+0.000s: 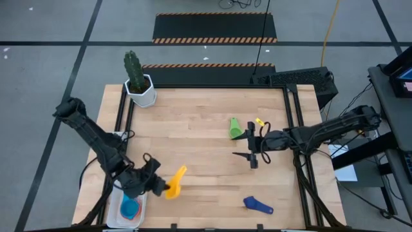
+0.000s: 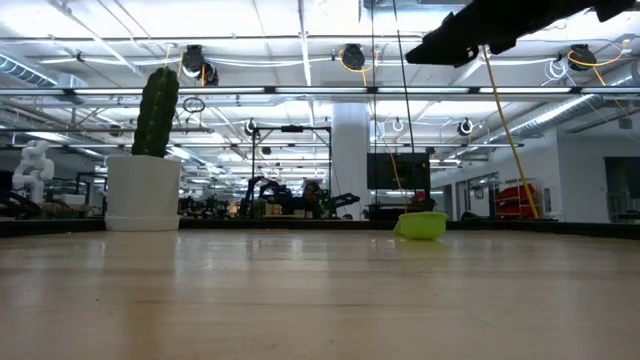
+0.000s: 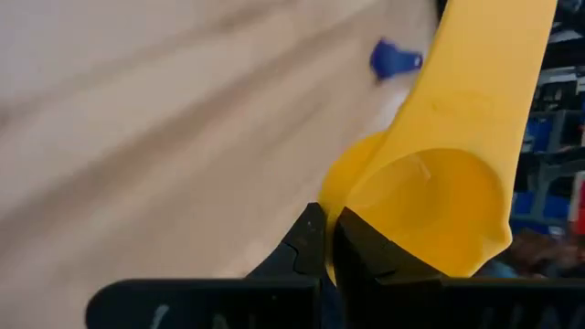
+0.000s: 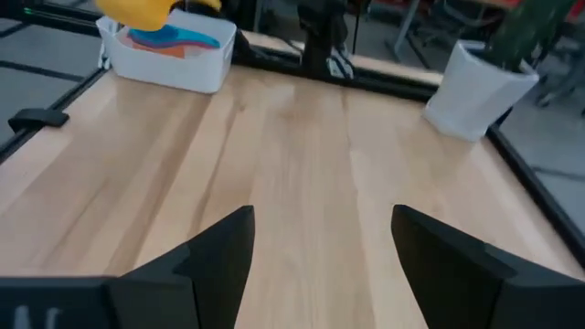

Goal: Nest measuring cups in basket
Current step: Stack the yellow measuring cup on top of the light blue measuring cup into the white bin, then stack the green measuring cup on top of the yellow measuring cup into the white bin

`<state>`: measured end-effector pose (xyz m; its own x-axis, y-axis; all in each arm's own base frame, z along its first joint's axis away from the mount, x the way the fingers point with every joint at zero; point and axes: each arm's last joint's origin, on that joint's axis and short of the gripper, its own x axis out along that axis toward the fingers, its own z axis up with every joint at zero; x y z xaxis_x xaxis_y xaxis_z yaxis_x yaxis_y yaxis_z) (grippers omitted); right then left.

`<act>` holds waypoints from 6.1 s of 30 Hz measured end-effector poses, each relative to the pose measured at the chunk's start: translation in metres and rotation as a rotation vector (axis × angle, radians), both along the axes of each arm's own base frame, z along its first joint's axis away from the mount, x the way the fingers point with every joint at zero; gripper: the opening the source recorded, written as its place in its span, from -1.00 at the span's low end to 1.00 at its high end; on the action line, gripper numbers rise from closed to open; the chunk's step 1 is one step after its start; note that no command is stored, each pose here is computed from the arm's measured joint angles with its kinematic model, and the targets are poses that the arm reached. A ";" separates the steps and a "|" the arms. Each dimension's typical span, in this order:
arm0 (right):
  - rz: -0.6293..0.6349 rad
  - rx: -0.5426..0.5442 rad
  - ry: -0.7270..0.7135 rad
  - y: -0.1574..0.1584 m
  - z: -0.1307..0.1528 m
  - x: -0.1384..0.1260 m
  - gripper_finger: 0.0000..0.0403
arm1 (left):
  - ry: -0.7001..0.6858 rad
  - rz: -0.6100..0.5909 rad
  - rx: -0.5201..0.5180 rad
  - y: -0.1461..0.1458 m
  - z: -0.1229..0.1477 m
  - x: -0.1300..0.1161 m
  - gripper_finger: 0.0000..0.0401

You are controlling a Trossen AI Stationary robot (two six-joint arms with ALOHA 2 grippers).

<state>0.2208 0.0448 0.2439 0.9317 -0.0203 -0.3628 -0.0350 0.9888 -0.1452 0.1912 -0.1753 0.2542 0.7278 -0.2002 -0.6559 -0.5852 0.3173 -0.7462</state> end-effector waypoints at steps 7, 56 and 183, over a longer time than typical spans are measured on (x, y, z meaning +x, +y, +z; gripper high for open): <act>0.032 -0.070 -0.126 0.000 0.000 0.001 0.26 | 0.171 -0.015 -0.288 -0.019 0.009 -0.015 -0.96; 0.025 -0.095 -0.303 -0.003 0.007 0.001 0.26 | 1.171 0.221 0.061 -0.083 -0.014 -0.062 -0.91; -0.143 0.043 -0.063 0.000 -0.018 -0.005 0.26 | 0.579 0.133 0.640 -0.045 -0.004 -0.009 -0.27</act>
<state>0.2154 0.0447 0.2259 0.9413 -0.1398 -0.3073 0.1142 0.9884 -0.0999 0.1827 -0.2198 0.2499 0.2365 0.3959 -0.8873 -0.8792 0.4759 -0.0220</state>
